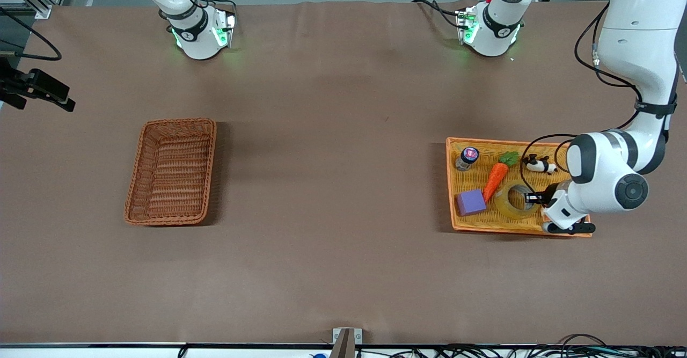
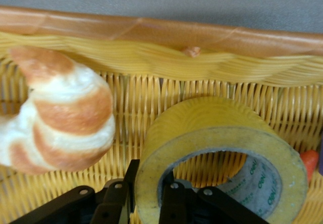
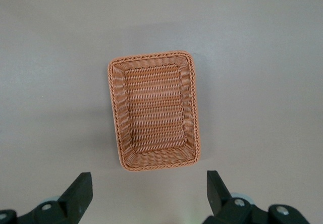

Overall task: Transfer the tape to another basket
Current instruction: 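Lift the tape roll with the left gripper out of the basket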

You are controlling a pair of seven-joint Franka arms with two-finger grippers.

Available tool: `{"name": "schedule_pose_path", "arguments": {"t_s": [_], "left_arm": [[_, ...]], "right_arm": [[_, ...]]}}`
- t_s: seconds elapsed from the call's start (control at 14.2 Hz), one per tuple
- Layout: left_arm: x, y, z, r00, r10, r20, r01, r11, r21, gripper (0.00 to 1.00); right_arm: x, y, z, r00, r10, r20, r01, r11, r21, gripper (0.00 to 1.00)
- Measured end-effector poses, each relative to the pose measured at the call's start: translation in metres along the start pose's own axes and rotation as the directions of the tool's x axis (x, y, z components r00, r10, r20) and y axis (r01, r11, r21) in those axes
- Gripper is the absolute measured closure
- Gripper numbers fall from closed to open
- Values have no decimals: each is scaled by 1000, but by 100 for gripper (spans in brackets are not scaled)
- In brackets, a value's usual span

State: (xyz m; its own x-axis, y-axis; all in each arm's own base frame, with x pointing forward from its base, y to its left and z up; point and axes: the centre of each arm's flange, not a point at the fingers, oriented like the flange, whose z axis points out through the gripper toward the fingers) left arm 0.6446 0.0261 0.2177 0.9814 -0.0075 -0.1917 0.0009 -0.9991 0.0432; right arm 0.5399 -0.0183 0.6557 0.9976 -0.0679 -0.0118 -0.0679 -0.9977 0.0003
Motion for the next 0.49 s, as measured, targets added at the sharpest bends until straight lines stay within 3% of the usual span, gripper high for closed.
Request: {"name": "schedule_pose_path", "arguments": {"t_s": [0.28, 0.49], "left_arm": [[-12, 14, -92, 997, 13, -71, -13, 1000, 6, 78], [-29, 90, -132, 995, -2, -102, 0, 1000, -19, 78]], "right_arm": [[0, 0, 0, 1000, 0, 0, 0, 1000, 0, 0], [0, 0, 0, 1000, 0, 0, 0, 1000, 0, 0]]}}
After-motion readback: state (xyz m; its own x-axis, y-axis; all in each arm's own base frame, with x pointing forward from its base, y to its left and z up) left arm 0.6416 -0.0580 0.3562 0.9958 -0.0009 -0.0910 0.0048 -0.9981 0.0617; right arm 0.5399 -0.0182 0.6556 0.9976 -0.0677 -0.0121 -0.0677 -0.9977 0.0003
